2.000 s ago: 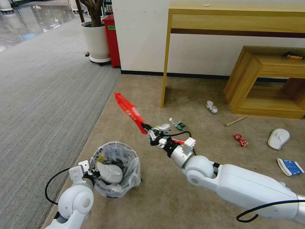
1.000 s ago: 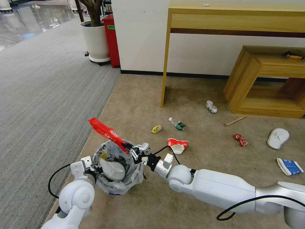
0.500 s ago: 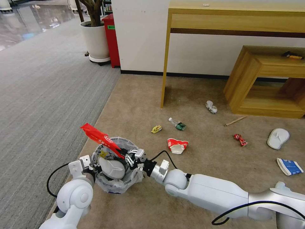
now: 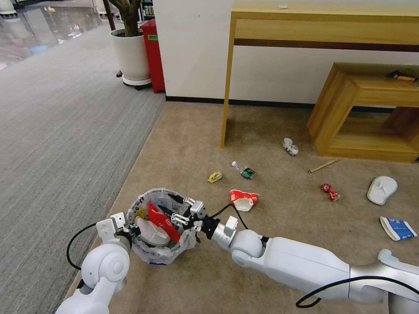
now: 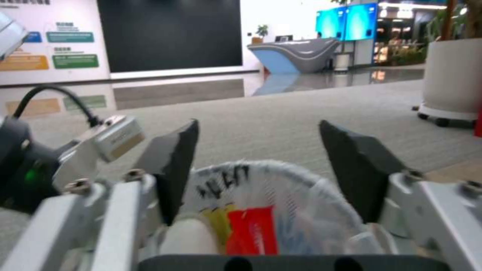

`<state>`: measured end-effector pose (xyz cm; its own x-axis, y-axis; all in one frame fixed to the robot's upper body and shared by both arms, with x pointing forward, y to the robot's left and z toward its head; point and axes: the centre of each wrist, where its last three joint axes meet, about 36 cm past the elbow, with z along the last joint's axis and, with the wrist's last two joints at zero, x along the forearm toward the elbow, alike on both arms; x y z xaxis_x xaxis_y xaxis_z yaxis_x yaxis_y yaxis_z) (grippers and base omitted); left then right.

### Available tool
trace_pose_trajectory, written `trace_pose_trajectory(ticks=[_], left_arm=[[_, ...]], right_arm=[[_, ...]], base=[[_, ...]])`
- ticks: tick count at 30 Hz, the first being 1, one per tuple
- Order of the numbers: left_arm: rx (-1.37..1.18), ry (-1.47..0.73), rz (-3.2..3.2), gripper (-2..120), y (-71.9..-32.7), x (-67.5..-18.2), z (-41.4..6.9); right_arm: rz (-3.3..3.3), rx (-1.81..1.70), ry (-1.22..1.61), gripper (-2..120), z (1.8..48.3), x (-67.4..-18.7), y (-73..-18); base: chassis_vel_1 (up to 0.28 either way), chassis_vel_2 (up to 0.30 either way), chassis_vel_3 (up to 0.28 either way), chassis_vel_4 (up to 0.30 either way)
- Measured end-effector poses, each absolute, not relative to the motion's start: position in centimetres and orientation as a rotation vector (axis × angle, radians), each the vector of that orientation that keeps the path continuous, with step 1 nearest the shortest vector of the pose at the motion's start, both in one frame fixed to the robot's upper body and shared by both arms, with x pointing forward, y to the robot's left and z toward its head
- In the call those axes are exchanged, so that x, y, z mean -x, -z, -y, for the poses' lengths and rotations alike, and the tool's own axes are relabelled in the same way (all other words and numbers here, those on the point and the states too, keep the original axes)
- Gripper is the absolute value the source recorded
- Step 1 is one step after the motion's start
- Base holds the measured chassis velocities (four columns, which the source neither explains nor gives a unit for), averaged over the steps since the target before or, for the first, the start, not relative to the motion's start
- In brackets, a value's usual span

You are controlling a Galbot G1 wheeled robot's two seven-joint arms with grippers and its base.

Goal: Pick up the trash bin and place the garbage on the floor into it.

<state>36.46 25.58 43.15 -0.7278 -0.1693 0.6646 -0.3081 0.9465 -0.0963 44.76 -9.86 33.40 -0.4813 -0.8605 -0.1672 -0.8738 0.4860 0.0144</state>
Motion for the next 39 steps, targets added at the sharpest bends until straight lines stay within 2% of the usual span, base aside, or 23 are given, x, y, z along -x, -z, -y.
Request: trace_pose_trajectory(ticks=[1, 5, 6, 9, 15, 22, 23, 26, 35, 39], left_arm=[[-0.335, -0.261, 2.399, 0, -43.1, -36.5, -25.6], [-0.342, -0.254, 2.388, 0, -42.8, -36.3, -25.7], [-0.342, -0.254, 2.388, 0, -42.8, -36.3, -25.7], [-0.346, -0.249, 2.385, 0, -42.6, -36.3, -25.9], [-0.347, -0.244, 2.385, 0, -42.4, -36.4, -25.9], [-0.335, -0.245, 2.394, 0, -42.7, -36.3, -25.7], [-0.335, -0.245, 2.394, 0, -42.7, -36.3, -25.7], [-0.329, -0.244, 2.393, 0, -42.7, -36.1, -25.6], [-0.317, -0.246, 2.395, 0, -42.8, -36.1, -25.3], [-0.3, -0.256, 2.401, 0, -42.8, -35.6, -24.7]], right_arm=[[-2.587, 1.519, -0.147, 68, 9.9, -44.8, -33.4], [-2.639, 1.371, -0.171, 85, 11.0, -46.5, -35.7], [-2.639, 1.371, -0.171, 85, 11.0, -46.5, -35.7], [-2.743, 1.175, -0.208, 98, 13.2, -48.3, -38.7], [-2.84, 0.991, -0.184, 100, 17.3, -49.0, -40.0], [-3.001, 0.686, -0.088, 100, 24.8, -48.3, -38.9], [-3.001, 0.686, -0.088, 100, 24.8, -48.3, -38.9], [-3.112, 0.492, -0.006, 100, 28.3, -47.2, -36.9], [-3.24, 0.31, 0.205, 100, 32.6, -44.7, -33.2], [-3.319, 0.288, 0.347, 100, 34.8, -44.0, -29.6]], base=[[0.0, 0.0, 0.0, 0.0], [0.0, 0.0, 0.0, 0.0], [0.0, 0.0, 0.0, 0.0], [0.0, 0.0, 0.0, 0.0], [0.0, 0.0, 0.0, 0.0], [0.0, 0.0, 0.0, 0.0], [0.0, 0.0, 0.0, 0.0], [0.0, 0.0, 0.0, 0.0], [0.0, 0.0, 0.0, 0.0], [0.0, 0.0, 0.0, 0.0]])
